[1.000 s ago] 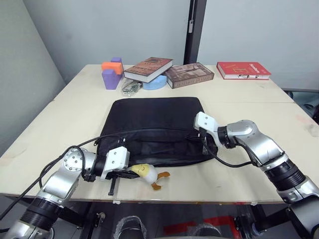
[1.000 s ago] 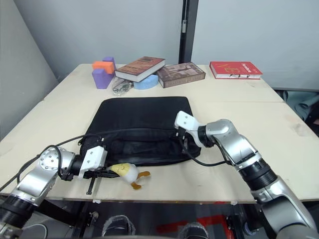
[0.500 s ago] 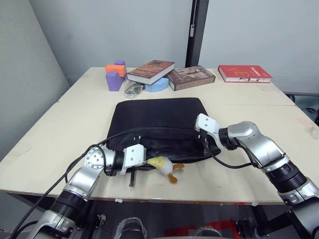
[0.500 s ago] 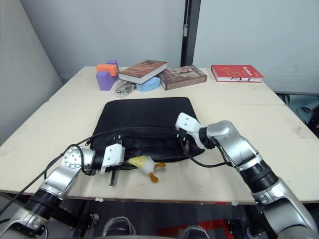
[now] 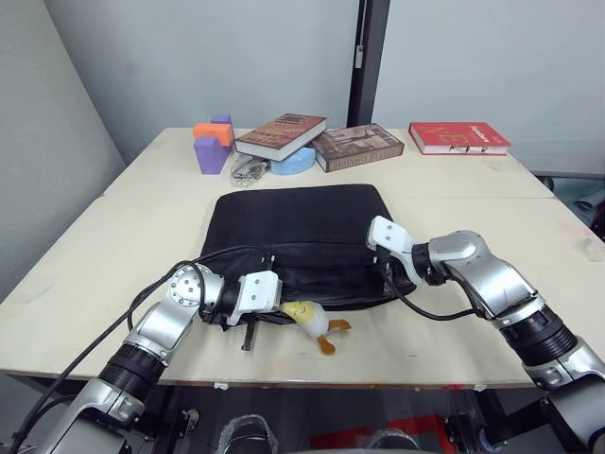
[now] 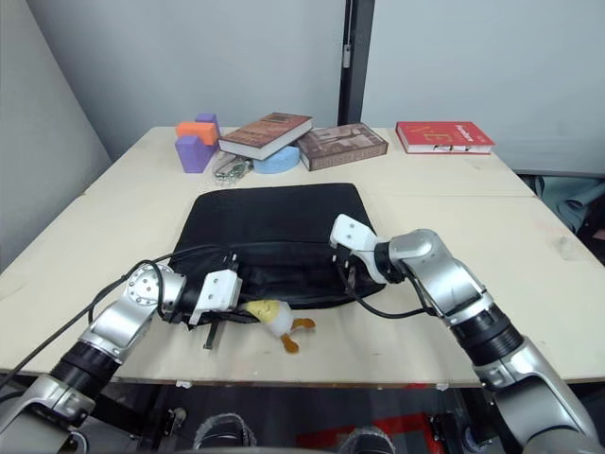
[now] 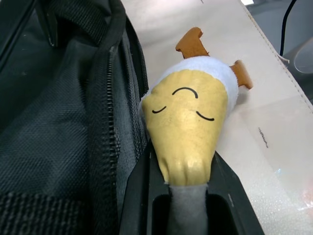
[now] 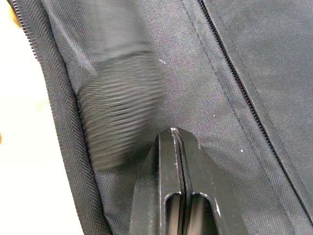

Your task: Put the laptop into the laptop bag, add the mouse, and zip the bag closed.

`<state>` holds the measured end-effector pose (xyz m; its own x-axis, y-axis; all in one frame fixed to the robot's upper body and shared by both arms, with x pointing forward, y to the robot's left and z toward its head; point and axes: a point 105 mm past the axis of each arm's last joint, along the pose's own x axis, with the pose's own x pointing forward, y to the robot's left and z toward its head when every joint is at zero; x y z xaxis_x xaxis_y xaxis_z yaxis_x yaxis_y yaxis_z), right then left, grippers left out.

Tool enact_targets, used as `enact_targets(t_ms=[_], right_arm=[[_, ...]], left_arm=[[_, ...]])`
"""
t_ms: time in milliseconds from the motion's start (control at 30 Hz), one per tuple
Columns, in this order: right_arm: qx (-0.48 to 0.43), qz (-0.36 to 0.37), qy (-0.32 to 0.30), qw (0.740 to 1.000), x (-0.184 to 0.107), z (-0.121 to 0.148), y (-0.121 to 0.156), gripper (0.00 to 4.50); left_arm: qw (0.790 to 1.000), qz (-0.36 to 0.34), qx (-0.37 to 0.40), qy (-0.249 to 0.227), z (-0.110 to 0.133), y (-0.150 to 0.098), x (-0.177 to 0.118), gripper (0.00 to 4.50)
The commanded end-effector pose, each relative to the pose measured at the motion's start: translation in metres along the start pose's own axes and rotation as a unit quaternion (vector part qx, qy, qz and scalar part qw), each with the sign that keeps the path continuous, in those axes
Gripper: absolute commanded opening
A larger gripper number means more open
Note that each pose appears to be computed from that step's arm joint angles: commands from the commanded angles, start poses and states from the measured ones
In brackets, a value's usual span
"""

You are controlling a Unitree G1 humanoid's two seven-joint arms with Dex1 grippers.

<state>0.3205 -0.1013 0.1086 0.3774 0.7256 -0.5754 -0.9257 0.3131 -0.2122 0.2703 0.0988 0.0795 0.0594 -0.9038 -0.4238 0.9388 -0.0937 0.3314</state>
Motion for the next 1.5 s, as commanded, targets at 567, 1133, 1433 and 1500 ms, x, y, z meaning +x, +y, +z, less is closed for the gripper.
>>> enact_targets(t_ms=[567,1133,1433,1500], right_arm=[[0.005,0.016,0.019,1.0,0.007,-0.008,0.001,0.0],[0.006,0.014,0.019,1.0,0.007,-0.008,0.0,0.0],[0.006,0.015,0.018,1.0,0.009,-0.007,0.0,0.0],[0.007,0.014,0.018,1.0,0.008,-0.008,0.001,0.0]], left_arm=[[0.996,-0.034,0.072,-0.05,0.047,0.0,0.011,0.02],[0.988,-0.135,0.027,-0.069,0.056,0.016,0.047,0.02],[0.985,-0.114,-0.011,-0.129,0.07,0.024,0.059,0.02],[0.986,-0.113,-0.028,-0.122,0.064,0.021,0.056,0.47]])
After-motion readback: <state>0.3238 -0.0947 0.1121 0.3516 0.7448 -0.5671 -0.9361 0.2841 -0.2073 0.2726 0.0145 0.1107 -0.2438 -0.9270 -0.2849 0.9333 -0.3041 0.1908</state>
